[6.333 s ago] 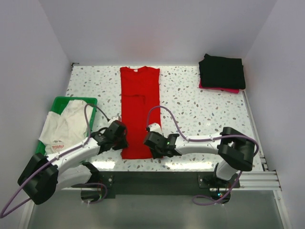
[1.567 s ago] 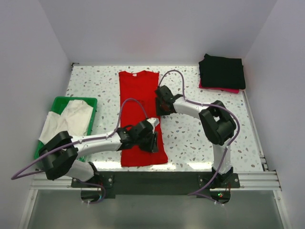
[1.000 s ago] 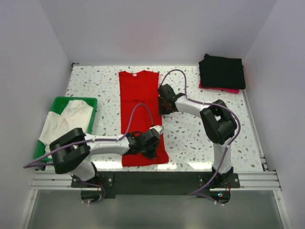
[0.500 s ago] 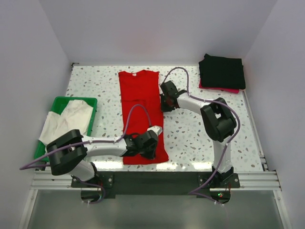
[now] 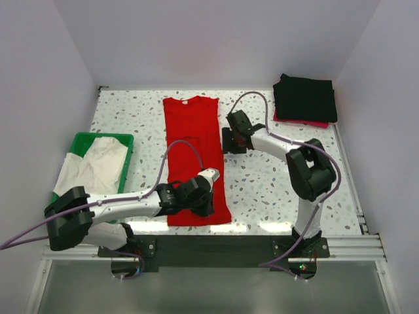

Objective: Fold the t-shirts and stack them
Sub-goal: Fold the tshirt

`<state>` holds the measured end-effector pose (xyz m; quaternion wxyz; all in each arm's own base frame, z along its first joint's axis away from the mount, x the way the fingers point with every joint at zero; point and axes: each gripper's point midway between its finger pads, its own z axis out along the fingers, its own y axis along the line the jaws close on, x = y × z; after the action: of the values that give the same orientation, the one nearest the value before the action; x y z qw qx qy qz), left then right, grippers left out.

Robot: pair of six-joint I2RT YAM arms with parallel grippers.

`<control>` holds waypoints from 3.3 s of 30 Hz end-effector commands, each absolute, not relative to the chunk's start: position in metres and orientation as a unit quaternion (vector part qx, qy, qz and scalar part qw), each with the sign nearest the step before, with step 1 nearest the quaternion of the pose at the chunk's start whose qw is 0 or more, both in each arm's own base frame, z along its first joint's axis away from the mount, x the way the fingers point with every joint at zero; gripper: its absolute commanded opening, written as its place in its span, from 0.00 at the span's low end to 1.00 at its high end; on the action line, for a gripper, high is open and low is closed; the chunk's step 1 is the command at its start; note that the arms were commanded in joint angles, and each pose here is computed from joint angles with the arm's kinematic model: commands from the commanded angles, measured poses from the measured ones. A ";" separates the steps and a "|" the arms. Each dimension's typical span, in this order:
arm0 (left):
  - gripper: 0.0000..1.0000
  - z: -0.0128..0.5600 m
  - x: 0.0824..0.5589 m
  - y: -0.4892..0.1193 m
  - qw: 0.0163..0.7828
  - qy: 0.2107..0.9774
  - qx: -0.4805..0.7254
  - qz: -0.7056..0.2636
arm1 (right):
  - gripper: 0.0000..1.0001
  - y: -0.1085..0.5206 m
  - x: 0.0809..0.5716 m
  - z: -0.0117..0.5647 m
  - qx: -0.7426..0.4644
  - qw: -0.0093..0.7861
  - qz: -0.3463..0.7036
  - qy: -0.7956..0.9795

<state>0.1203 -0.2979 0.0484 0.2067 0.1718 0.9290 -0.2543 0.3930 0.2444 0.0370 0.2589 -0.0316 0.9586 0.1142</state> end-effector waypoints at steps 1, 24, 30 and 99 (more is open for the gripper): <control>0.13 0.095 0.136 -0.309 0.251 0.910 0.144 -0.297 | 0.52 0.238 0.382 0.087 -0.019 0.298 0.144 0.943; 0.53 0.042 0.123 -0.143 0.212 0.948 -0.200 -0.131 | 0.46 0.263 0.149 0.071 -0.122 0.261 0.207 0.935; 0.59 0.035 0.116 -0.143 0.196 0.947 -0.212 -0.138 | 0.48 0.231 0.142 0.075 -0.067 0.282 0.210 0.934; 0.00 0.109 0.283 -0.177 0.319 0.901 -0.210 -0.208 | 0.06 0.302 0.317 0.137 -0.111 0.326 0.142 0.928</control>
<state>0.2387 -0.1726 0.0853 0.2678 -0.2200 0.9201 -0.1824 0.2764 0.2968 0.1152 0.2826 -0.1172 0.9401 0.1506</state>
